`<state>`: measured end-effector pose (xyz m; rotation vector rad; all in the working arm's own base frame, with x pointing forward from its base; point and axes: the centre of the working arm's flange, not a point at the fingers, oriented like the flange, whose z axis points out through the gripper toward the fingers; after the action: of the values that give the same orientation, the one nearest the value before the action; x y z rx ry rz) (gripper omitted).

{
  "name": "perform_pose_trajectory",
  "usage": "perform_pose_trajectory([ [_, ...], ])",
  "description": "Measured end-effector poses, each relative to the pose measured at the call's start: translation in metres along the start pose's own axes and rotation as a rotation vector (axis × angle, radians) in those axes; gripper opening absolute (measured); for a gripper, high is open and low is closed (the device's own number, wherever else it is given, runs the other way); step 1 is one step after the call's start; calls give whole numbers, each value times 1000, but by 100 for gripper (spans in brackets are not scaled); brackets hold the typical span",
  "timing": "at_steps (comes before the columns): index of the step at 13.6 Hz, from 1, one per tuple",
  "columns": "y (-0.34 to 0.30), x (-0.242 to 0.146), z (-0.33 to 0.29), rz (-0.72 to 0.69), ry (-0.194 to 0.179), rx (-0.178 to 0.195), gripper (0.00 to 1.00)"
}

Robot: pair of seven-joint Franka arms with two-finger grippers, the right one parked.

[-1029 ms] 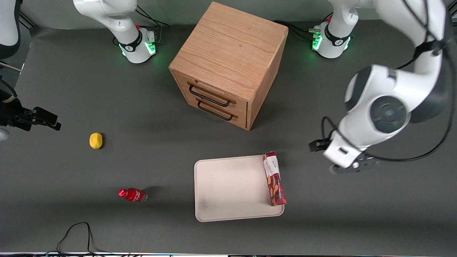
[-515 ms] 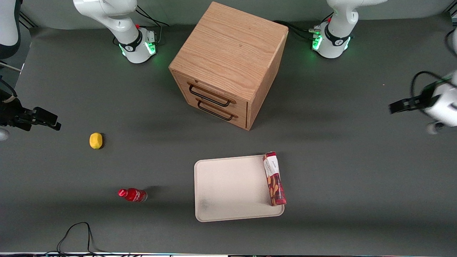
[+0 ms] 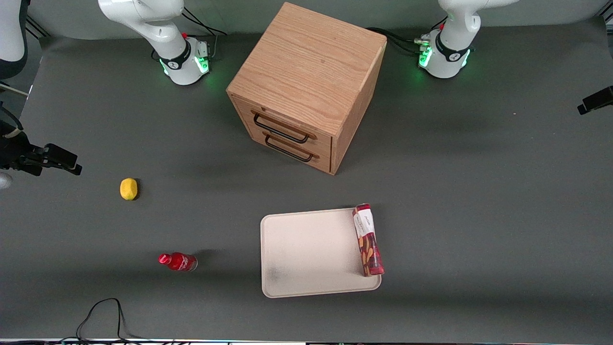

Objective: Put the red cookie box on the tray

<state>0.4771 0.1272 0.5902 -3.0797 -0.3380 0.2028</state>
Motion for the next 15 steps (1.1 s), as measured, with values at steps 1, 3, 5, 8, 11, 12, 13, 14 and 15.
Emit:
perform_pose_trajectory([
  [1,5,-4,-2,0,4,1,100],
  [3,23,-6,-2,21,4,11,100],
  [5,43,-7,-3,45,5,25,100],
  [8,66,-8,-5,73,10,44,100],
  [11,65,-15,-22,65,1,48,100],
  [12,67,-19,-34,67,3,46,100],
  [13,71,-23,-45,73,5,38,100],
  [14,76,-27,-53,80,5,27,100],
  [15,81,-29,-57,84,6,22,100],
])
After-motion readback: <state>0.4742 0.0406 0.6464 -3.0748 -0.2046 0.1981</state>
